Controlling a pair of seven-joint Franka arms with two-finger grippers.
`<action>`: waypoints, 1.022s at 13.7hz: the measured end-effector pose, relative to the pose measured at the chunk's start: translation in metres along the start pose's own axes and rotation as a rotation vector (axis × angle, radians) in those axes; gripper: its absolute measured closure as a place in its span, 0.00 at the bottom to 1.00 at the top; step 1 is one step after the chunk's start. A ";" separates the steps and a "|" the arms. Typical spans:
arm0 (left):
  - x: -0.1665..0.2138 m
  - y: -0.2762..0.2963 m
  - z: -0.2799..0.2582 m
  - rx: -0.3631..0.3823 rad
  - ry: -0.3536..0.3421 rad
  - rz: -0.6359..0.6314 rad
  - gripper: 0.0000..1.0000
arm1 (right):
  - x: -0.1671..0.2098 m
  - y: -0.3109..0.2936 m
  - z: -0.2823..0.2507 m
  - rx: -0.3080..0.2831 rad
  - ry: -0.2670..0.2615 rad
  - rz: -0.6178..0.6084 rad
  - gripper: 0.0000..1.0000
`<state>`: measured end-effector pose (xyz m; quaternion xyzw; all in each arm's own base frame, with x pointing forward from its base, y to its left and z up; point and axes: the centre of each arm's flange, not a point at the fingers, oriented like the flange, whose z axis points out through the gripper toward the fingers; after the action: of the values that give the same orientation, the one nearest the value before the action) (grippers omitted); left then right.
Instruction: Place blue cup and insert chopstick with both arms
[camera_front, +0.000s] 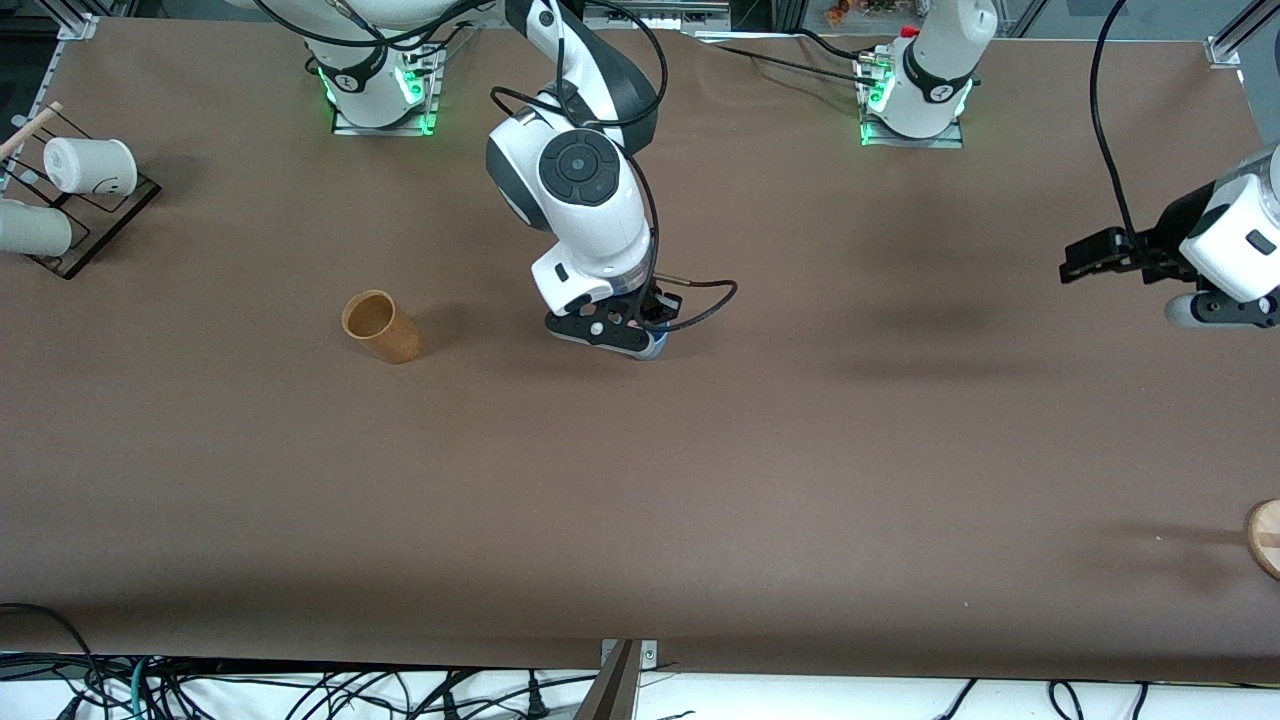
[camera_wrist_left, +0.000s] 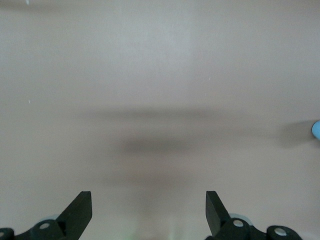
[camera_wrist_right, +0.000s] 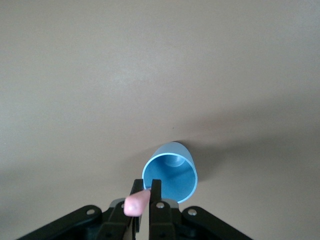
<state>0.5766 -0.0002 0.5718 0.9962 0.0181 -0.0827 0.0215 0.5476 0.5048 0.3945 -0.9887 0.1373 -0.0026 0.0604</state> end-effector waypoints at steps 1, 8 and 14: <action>-0.002 -0.001 -0.004 -0.001 0.007 -0.001 0.00 | 0.001 0.001 0.000 -0.010 0.005 -0.003 0.92; -0.041 0.031 -0.042 -0.004 0.060 0.067 0.00 | -0.003 0.005 0.011 -0.071 0.026 -0.042 0.54; -0.044 0.039 -0.031 0.000 0.022 0.080 0.00 | 0.059 0.069 -0.054 -0.205 0.052 -0.125 0.00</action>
<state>0.5402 -0.0387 0.6110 0.9970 -0.0217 -0.0707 0.0247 0.5841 0.4167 0.4392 -0.9959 0.0762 -0.0177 -0.0448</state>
